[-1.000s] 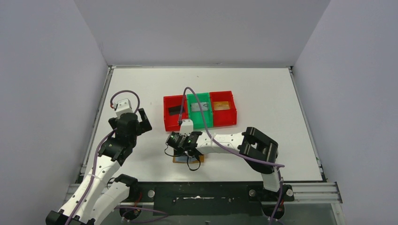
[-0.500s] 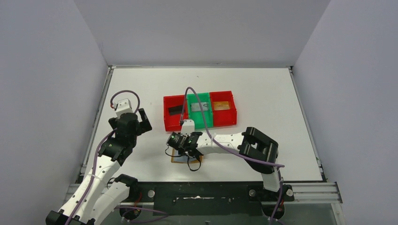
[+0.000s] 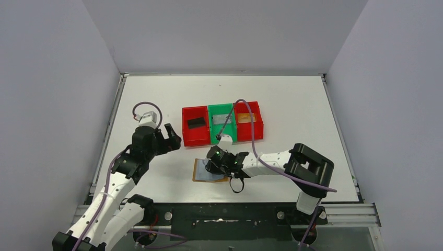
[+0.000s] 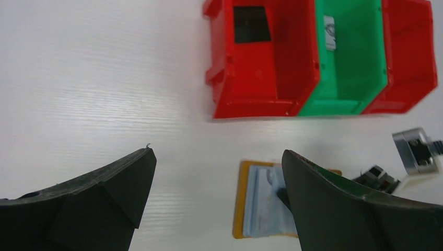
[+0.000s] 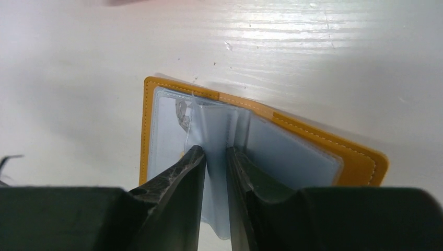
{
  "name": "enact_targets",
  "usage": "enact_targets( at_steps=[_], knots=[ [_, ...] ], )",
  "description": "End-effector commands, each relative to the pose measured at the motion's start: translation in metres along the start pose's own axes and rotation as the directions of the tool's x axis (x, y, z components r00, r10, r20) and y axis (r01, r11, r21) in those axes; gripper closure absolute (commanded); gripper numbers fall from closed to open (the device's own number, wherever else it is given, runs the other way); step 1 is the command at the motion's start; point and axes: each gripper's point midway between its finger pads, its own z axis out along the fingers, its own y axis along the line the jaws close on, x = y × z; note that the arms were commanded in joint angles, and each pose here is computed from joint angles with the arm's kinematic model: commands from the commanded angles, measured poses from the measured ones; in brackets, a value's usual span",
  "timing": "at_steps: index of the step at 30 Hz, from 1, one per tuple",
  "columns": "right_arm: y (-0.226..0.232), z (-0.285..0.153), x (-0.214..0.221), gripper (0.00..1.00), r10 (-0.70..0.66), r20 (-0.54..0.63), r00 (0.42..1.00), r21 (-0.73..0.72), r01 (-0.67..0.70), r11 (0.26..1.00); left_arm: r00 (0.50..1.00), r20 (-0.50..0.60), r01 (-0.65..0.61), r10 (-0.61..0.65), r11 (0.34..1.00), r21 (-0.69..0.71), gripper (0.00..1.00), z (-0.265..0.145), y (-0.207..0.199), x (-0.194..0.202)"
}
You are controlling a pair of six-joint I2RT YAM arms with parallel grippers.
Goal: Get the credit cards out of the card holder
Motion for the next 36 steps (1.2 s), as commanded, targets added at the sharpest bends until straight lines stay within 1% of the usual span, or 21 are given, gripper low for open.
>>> enact_targets(
  at_steps=[1,2,6,8,10,12,15,21,27,32,36],
  knots=[
    [0.032,-0.012,-0.023,0.76,0.121,0.064,0.991,-0.209,-0.106,0.972,0.987,-0.144,0.109,-0.068,0.948,0.299,0.06,-0.001,-0.055,0.028],
    [0.033,-0.013,-0.026,0.76,0.145,0.067,0.987,-0.238,-0.125,0.963,0.981,-0.181,0.127,-0.067,0.931,0.343,0.07,-0.003,-0.062,0.036],
    [0.028,-0.015,-0.023,0.75,0.202,0.055,0.978,-0.306,-0.176,0.935,0.963,-0.262,0.182,-0.062,0.867,0.464,0.11,-0.008,-0.083,0.053],
    [0.025,-0.015,-0.022,0.75,0.220,0.052,0.974,-0.314,-0.193,0.929,0.953,-0.297,0.207,-0.055,0.835,0.509,0.13,-0.011,-0.092,0.060],
    [0.021,-0.015,-0.022,0.75,0.235,0.053,0.970,-0.312,-0.208,0.927,0.940,-0.337,0.232,-0.046,0.811,0.537,0.16,-0.011,-0.098,0.069],
    [0.017,-0.014,-0.021,0.75,0.246,0.055,0.968,-0.308,-0.218,0.926,0.928,-0.370,0.246,-0.033,0.800,0.547,0.17,-0.011,-0.102,0.078],
    [0.012,-0.013,-0.020,0.75,0.260,0.050,0.964,-0.305,-0.233,0.924,0.921,-0.390,0.247,-0.008,0.786,0.566,0.20,-0.012,-0.111,0.085],
    [0.007,-0.013,-0.019,0.75,0.281,0.048,0.959,-0.300,-0.254,0.919,0.905,-0.424,0.247,0.019,0.789,0.563,0.25,-0.007,-0.125,0.105],
    [0.003,-0.012,-0.018,0.75,0.297,0.041,0.954,-0.302,-0.271,0.914,0.884,-0.466,0.270,-0.021,0.838,0.475,0.31,0.013,-0.117,0.127],
    [0.001,-0.013,-0.018,0.75,0.309,0.042,0.950,-0.311,-0.281,0.908,0.880,-0.473,0.277,-0.041,0.854,0.441,0.31,0.020,-0.111,0.135],
    [0.002,-0.013,-0.018,0.74,0.316,0.037,0.948,-0.322,-0.288,0.902,0.865,-0.500,0.287,-0.027,0.846,0.449,0.31,0.021,-0.112,0.143]
  ],
)
